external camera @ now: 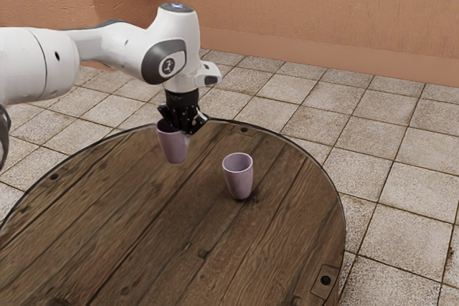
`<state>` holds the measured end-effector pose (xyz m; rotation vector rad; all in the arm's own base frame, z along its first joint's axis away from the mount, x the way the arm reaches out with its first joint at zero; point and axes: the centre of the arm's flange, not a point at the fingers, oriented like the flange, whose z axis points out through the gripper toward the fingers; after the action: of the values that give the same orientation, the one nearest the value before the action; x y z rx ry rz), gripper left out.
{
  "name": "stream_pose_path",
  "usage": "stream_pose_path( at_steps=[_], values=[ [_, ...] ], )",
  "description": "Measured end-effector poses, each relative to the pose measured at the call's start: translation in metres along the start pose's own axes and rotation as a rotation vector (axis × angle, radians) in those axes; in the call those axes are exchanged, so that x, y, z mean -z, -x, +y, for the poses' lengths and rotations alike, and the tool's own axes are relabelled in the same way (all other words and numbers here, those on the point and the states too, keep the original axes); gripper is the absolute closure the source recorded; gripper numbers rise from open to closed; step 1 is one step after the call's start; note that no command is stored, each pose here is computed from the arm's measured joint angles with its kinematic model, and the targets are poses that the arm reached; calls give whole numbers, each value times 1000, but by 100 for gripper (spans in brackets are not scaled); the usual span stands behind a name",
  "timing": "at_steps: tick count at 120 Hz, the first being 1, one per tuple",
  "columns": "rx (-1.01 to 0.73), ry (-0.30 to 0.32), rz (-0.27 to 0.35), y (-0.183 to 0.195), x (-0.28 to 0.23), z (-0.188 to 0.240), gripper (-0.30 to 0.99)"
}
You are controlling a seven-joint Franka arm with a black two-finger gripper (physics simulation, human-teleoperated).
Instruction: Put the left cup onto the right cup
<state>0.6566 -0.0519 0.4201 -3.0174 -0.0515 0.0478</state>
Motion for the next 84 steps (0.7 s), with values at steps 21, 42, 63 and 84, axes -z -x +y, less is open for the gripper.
stream_pose_path(
  at_steps=[21, 42, 63, 84],
  values=[
    [-4, 3, 12, -20, 2, 7, 77],
    [-25, 5, 18, -41, 5, 22, 78],
    [-39, 5, 11, -52, 10, 33, 78],
    [-64, 10, -7, -48, 11, 47, 78]
  ],
)
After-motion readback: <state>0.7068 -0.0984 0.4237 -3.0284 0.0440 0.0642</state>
